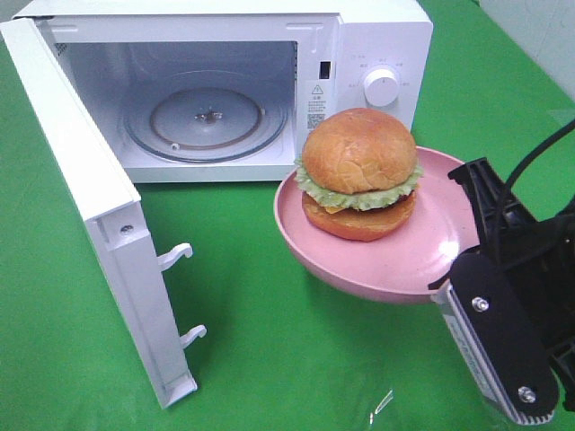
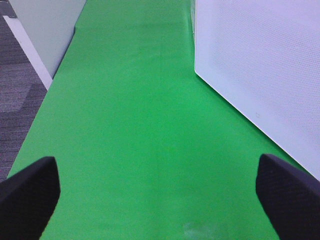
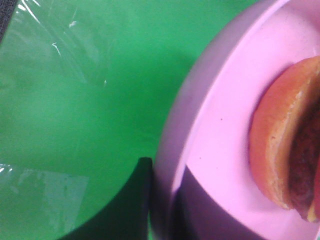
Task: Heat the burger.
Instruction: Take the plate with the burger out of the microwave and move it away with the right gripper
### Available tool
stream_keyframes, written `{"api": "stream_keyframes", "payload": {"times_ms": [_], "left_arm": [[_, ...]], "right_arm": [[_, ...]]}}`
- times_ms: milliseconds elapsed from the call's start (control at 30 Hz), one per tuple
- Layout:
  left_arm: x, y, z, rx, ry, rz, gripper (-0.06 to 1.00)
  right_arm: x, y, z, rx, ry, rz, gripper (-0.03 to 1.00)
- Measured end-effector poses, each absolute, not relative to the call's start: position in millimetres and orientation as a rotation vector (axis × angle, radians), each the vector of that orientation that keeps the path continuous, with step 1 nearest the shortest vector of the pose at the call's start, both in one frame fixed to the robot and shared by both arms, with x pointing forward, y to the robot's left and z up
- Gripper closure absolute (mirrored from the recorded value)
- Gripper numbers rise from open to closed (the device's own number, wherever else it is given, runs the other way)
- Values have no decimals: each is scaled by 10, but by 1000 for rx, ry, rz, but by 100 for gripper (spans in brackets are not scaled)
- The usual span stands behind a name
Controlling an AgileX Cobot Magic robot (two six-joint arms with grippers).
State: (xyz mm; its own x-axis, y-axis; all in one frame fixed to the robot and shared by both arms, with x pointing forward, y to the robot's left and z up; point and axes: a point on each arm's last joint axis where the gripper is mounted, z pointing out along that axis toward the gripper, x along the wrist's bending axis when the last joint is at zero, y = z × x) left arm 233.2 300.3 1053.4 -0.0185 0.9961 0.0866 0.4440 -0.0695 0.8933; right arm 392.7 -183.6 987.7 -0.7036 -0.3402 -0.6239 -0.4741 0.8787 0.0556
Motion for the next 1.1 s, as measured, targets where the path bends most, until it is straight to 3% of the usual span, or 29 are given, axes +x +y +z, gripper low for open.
{"api": "stream_keyframes", "payload": {"times_ms": [367,1100], "left_arm": [[2332,3003,10534,1587,1532,1045,-4],[2332,3003,10534,1587,1532,1045,-4]], "right_arm": [[3745,-2097,10091,-349,2432,237,88],[3781,-2343,10106,275,2421,108,88]]}}
